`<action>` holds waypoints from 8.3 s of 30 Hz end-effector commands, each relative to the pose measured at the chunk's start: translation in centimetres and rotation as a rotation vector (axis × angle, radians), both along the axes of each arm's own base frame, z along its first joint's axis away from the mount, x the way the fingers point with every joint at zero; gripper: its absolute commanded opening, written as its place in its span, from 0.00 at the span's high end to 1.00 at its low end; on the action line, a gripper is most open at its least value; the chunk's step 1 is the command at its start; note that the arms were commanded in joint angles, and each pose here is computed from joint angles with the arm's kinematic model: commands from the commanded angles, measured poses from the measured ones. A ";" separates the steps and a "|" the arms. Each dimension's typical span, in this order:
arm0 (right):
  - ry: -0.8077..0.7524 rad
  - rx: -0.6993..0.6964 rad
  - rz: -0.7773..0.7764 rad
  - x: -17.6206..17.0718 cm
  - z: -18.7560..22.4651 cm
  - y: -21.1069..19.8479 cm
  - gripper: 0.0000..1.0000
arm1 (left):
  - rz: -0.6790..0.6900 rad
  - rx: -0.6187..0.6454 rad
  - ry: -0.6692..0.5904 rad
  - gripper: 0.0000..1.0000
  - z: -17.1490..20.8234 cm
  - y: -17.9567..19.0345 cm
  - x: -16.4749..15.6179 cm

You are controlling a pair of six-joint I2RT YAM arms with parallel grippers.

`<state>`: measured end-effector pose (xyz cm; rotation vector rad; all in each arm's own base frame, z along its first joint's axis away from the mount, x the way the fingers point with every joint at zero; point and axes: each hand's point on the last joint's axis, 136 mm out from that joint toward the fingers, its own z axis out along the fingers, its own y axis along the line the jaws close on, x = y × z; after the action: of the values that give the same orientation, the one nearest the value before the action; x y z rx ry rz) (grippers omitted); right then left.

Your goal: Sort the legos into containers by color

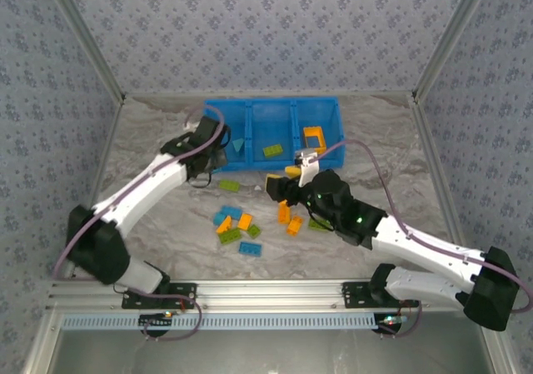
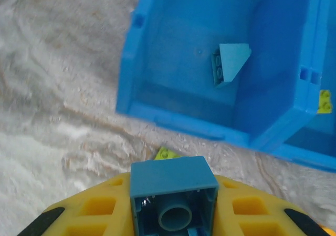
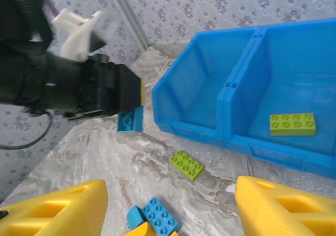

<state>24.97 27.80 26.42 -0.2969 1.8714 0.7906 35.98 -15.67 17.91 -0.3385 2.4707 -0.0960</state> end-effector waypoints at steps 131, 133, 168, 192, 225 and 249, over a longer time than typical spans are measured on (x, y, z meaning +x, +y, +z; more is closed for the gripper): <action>0.615 -0.249 -0.210 20.3 -11.3 -12.0 0.41 | -0.734 -0.425 -0.455 0.41 13.0 -13.4 -15.8; 0.564 -0.257 -0.231 19.9 -8.9 -12.4 0.42 | -0.724 -0.419 -0.447 0.41 12.8 -13.2 -15.8; -0.040 -0.195 0.093 -5.7 -3.0 0.3 0.27 | -0.468 -0.029 0.186 0.24 -9.4 -3.6 -4.8; 0.010 -0.178 0.115 -5.6 -3.0 1.2 0.21 | -0.495 0.152 0.256 0.19 -14.0 -3.2 -1.6; -0.020 -0.159 0.016 -4.4 -1.0 -1.5 0.22 | -0.491 0.160 0.176 0.48 -10.0 -3.5 -4.0; 0.034 0.016 -0.335 3.9 3.1 -8.7 0.24 | -0.631 0.112 -0.036 0.49 -1.6 -16.7 10.6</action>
<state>27.88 19.00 27.41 -0.0302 1.9295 0.5116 45.50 -31.76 15.29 0.4509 2.4595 -0.2040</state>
